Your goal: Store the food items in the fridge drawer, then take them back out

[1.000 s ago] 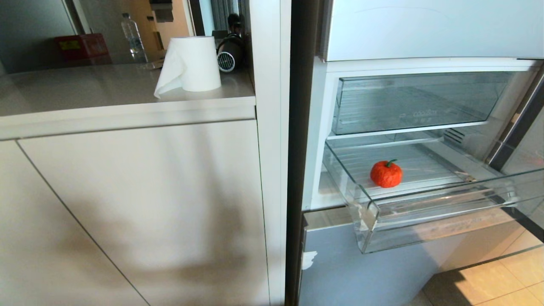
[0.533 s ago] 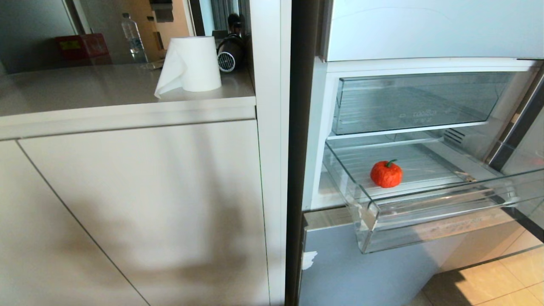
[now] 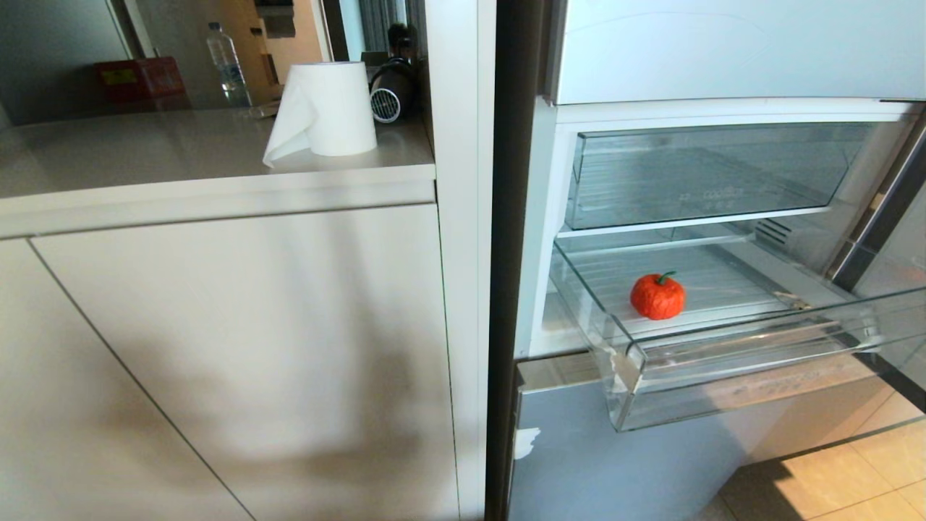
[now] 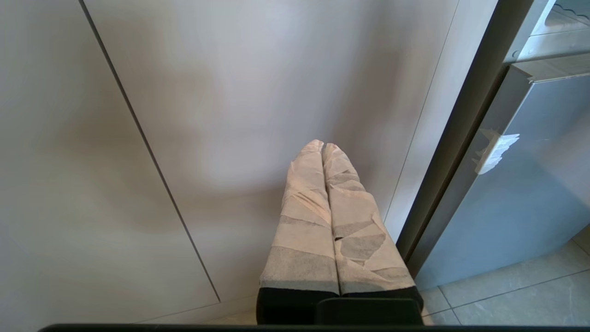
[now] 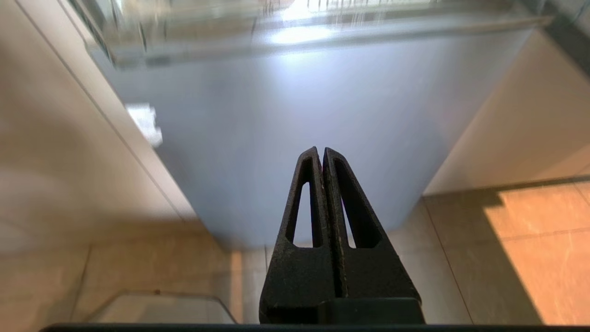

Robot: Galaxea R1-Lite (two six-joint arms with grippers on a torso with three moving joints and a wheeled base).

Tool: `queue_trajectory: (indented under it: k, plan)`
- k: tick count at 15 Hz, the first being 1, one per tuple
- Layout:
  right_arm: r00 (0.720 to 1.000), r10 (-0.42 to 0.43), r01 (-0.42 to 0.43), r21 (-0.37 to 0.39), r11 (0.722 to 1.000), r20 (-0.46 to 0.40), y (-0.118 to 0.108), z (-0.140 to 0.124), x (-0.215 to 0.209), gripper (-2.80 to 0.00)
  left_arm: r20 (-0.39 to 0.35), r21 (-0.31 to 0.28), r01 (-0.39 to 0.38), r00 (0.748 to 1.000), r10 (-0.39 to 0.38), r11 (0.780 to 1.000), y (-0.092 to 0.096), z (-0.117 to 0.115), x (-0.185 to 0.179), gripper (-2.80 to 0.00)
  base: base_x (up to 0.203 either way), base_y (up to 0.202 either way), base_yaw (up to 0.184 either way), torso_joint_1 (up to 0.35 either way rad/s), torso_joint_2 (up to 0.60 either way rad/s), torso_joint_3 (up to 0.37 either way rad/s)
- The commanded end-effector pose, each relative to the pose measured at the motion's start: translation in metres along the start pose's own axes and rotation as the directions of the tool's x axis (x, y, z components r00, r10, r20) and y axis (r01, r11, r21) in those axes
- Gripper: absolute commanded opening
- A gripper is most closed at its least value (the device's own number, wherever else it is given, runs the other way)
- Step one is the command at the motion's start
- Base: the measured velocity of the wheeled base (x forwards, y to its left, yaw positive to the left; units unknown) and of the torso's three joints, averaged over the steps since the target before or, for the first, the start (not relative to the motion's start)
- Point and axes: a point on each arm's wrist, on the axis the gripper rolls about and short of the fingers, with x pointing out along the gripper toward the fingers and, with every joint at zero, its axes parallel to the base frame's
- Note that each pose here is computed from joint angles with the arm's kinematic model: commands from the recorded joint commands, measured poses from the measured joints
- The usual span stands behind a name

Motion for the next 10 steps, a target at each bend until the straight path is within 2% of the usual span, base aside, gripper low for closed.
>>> queue_trajectory:
  k: [1, 3, 6, 8, 10]
  plan:
    - [1.000, 0.001, -0.001, -0.019, 1.000, -0.011, 0.000, -0.010, -0.006, -2.80, 0.001, 0.000, 0.000, 1.000, 0.000, 1.000, 0.000, 0.000, 0.000, -2.80, 0.000, 0.000, 0.000, 0.000, 0.00, 0.000]
    - [0.999, -0.005, 0.007, -0.069, 0.998, 0.034, 0.000, -0.016, -0.013, -2.80, 0.001, 0.000, 0.000, 1.000, 0.000, 1.000, 0.000, 0.000, 0.000, -2.80, 0.000, 0.000, 0.000, 0.000, 0.00, 0.000]
    - [0.983, -0.009, 0.030, -0.108, 0.994, 0.184, 0.001, -0.023, -0.025, -2.80, 0.001, 0.000, 0.000, 1.000, 0.000, 1.000, 0.000, 0.000, 0.000, -2.80, 0.000, 0.000, 0.000, 0.000, 0.00, 0.000]
    - [0.982, -0.012, 0.036, -0.126, 0.991, 0.189, 0.001, -0.024, -0.025, -2.80, 0.001, 0.000, 0.000, 1.000, 0.000, 1.000, 0.000, 0.000, 0.000, -2.80, 0.000, 0.000, 0.000, 0.000, 0.00, 0.000]
    - [0.982, -0.016, 0.038, -0.113, 0.993, 0.189, 0.001, -0.024, -0.025, -2.80, 0.001, 0.000, 0.000, 1.000, 0.000, 1.000, 0.000, 0.000, 0.000, -2.80, 0.000, 0.000, 0.000, 0.000, 0.00, 0.000]
